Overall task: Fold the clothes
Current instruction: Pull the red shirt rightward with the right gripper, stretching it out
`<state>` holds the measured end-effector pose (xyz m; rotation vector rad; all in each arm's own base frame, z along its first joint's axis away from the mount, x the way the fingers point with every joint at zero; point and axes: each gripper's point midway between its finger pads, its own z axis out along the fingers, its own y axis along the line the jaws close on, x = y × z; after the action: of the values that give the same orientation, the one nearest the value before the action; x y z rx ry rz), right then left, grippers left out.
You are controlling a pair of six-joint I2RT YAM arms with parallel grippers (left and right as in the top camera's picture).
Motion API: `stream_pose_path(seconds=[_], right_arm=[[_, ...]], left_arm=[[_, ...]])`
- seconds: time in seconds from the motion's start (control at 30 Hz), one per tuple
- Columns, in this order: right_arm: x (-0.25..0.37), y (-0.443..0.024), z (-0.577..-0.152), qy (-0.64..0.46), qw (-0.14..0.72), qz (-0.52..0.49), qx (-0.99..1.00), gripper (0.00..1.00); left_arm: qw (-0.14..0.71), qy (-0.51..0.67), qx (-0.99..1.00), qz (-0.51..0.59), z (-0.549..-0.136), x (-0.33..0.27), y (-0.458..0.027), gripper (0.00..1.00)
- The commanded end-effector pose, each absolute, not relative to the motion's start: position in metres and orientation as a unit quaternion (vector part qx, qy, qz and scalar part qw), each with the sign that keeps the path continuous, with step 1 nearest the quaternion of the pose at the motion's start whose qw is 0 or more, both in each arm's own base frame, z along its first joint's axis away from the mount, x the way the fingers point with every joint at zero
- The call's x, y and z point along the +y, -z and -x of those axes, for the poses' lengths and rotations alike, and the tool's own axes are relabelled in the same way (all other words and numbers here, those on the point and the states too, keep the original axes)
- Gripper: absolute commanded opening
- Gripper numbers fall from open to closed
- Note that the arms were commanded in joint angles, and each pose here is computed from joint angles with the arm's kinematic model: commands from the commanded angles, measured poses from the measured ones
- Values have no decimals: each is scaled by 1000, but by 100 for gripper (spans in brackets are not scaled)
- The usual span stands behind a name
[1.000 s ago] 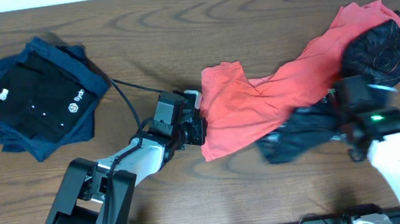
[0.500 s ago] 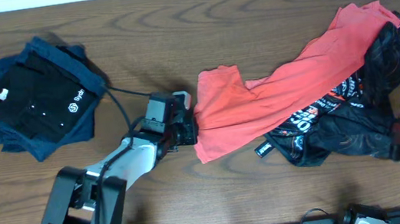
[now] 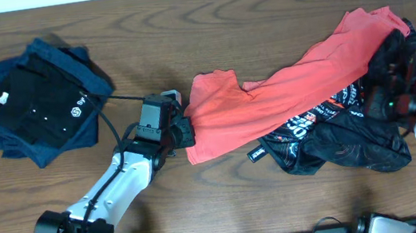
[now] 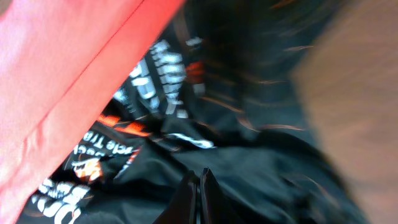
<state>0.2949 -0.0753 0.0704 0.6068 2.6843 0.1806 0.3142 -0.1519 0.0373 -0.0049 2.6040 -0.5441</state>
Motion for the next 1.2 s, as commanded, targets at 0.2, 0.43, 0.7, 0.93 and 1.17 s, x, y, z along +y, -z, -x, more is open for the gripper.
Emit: stream_pose_path(seconds=[0.2,0.43,0.7,0.93,1.17], right_arm=[[-22,-14,-324,-196,153,-102,963,4],[-43,33,-336,-129,140,-115,975,8],[-156,48,-308,109,121,-313,936,6],[-247,30,-273,166,143,-507,833,10],[-312,-1,-246,179,147,-601,765,14]], left_arm=[[242,184,952,21,-316,-143,-36,6],[242,183,953,21,-316,-143,-36,6],[265,135,954,38,-324,-125,-35,6],[293,61,948,104,-340,-73,-35,6],[291,63,944,145,-345,-45,-35,6]])
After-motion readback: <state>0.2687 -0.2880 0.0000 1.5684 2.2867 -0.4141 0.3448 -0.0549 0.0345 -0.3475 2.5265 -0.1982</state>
